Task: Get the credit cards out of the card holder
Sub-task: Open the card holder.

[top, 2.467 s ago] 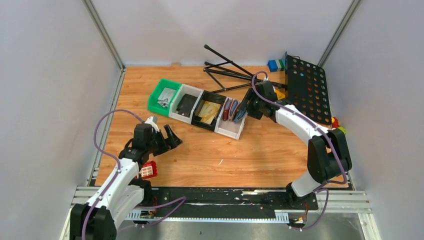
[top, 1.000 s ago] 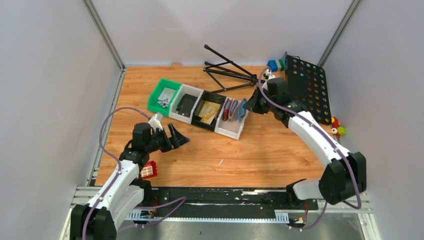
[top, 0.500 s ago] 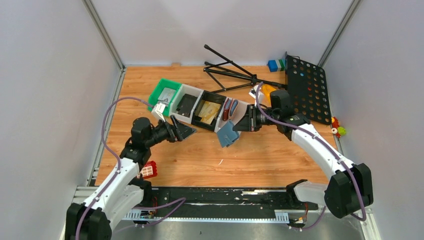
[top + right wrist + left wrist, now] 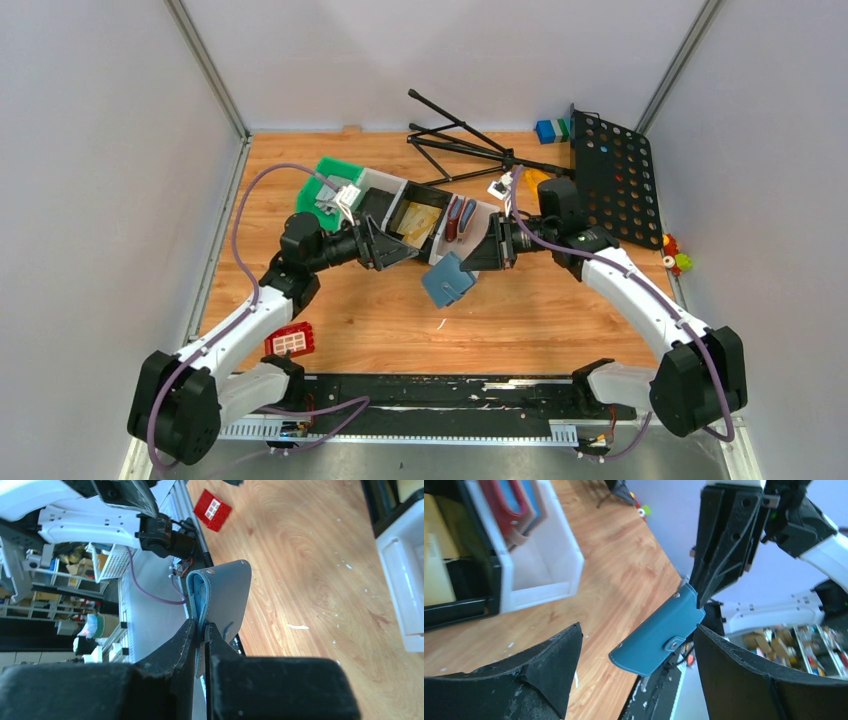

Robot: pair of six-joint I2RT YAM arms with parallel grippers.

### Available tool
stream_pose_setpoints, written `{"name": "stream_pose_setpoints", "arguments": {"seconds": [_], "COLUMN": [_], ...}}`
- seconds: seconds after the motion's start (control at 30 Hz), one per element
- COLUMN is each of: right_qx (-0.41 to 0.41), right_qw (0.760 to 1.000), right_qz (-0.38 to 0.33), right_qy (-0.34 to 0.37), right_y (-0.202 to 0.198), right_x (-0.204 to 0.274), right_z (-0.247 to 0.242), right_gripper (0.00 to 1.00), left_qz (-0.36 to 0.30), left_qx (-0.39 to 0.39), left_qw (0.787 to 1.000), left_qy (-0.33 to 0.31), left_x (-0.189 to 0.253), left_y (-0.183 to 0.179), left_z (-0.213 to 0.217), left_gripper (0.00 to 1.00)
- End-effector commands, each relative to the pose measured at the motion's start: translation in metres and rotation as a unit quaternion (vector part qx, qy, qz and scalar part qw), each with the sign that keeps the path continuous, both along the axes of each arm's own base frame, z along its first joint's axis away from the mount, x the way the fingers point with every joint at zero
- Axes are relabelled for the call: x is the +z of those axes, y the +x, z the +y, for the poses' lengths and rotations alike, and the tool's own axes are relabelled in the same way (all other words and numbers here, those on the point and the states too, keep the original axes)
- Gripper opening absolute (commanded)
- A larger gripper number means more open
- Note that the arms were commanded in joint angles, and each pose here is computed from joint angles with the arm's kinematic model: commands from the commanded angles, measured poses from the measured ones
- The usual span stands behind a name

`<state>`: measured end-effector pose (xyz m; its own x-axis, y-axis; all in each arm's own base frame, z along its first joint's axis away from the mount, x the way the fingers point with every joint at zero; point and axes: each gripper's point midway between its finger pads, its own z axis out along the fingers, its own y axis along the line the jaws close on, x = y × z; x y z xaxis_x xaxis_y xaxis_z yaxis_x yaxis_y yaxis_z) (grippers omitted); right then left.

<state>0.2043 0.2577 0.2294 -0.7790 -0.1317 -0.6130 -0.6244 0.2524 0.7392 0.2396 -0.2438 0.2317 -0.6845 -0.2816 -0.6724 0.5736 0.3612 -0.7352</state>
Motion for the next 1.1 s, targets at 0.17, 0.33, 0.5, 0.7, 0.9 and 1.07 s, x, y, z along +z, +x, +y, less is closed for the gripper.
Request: {"name": "stream_pose_setpoints", "arguments": {"seconds": [0.17, 0.33, 0.5, 0.7, 0.9, 1.07], "right_qx": [0.085, 0.104, 0.101, 0.088, 0.074, 0.016], "right_qw": [0.992, 0.989, 0.990, 0.992, 0.994, 0.999], "right_qz": [-0.064, -0.065, -0.062, -0.056, -0.047, -0.038], "right_qy": [0.073, 0.081, 0.077, 0.069, 0.058, 0.015], "right_y": [-0.014, -0.015, -0.008, 0.002, 0.006, 0.017], "right_x": [0.051, 0.057, 0.056, 0.051, 0.044, 0.019], "right_z": [0.012, 0.020, 0.026, 0.031, 0.034, 0.029], "right_gripper": [0.00, 0.00, 0.00, 0.01, 0.09, 0.58], "left_qz": [-0.091, -0.097, -0.090, -0.077, -0.062, -0.030], "left_qx": [-0.148, -0.178, -0.180, -0.175, -0.168, -0.124], "left_qw": [0.984, 0.978, 0.979, 0.981, 0.984, 0.992], "left_qy": [-0.044, -0.043, -0.041, -0.033, -0.021, 0.023], "left_x": [0.046, 0.047, 0.043, 0.033, 0.020, -0.003], "left_y": [-0.046, -0.058, -0.057, -0.057, -0.056, -0.046], "left_z": [-0.040, -0.050, -0.052, -0.051, -0.050, -0.043], "left_gripper": [0.87, 0.81, 0.54, 0.34, 0.10, 0.00]}}
